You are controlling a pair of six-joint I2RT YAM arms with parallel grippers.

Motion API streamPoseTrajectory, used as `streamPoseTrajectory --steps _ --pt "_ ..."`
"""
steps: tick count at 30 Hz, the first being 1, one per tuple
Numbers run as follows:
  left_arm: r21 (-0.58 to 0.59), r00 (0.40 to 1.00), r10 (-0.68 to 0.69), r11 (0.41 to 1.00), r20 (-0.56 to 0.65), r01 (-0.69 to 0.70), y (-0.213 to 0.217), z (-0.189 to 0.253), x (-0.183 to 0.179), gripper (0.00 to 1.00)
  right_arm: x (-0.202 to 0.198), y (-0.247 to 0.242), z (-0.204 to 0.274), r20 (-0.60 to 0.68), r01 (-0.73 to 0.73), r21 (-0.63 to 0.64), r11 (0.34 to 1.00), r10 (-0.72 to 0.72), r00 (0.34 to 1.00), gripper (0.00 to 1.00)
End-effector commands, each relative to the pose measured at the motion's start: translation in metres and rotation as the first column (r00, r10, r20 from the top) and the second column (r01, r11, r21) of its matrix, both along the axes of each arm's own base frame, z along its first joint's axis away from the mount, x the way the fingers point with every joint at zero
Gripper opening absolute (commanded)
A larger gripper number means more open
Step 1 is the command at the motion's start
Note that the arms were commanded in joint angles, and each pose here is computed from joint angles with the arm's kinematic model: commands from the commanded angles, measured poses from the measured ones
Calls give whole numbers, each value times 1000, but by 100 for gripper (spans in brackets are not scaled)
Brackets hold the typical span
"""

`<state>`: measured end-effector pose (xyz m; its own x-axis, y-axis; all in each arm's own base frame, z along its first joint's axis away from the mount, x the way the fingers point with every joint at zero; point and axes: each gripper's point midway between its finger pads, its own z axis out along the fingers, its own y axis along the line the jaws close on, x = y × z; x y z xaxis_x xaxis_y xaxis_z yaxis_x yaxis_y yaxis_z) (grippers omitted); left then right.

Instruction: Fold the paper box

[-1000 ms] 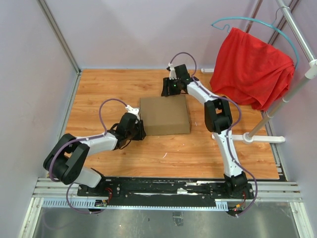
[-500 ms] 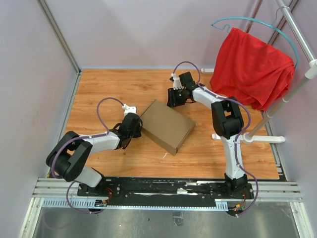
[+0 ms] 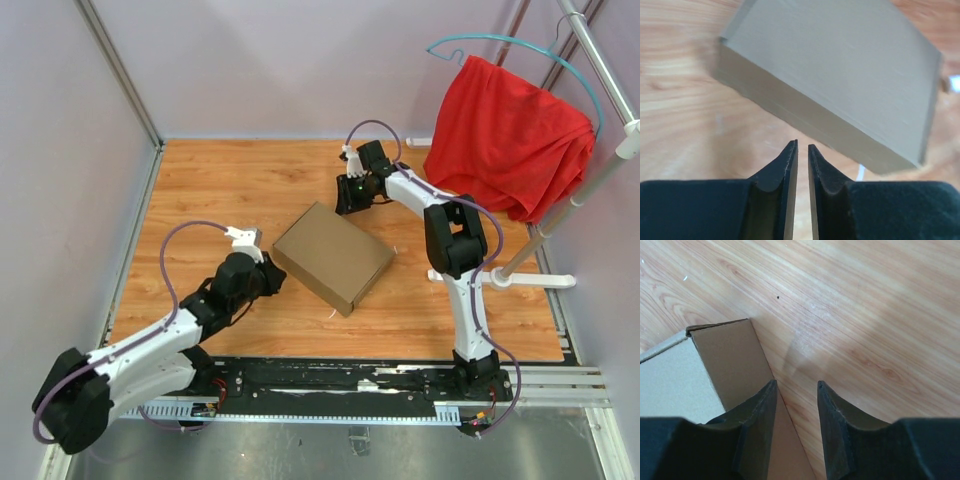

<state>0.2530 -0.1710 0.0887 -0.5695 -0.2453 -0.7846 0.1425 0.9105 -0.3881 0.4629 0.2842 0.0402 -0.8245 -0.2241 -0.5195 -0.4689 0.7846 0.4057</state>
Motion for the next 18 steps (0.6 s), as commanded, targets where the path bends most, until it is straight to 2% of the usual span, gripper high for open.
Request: streamPoseTrajectory --steps 1,5,10,14,18 --pt "-191 958 -287 941 -16 279 -49 14 -53 18 -7 2 -7 -37 -3 -36 999 2 999 39" --pt "-190 895 -442 885 -63 424 -79 -1 -87 17 -11 5 -9 -49 -9 -31 999 8 999 38" --pt "-116 850 -491 871 -191 478 -95 -43 -96 16 -21 9 -15 -69 -32 -40 999 29 997 38" --pt "-98 847 -495 869 -194 485 -109 -51 -92 16 -30 11 -22 -86 -54 -53 997 49 995 38" --pt "-110 869 -479 877 -125 468 -127 -38 -74 18 -41 18 -27 -97 -87 -59 994 81 992 38"
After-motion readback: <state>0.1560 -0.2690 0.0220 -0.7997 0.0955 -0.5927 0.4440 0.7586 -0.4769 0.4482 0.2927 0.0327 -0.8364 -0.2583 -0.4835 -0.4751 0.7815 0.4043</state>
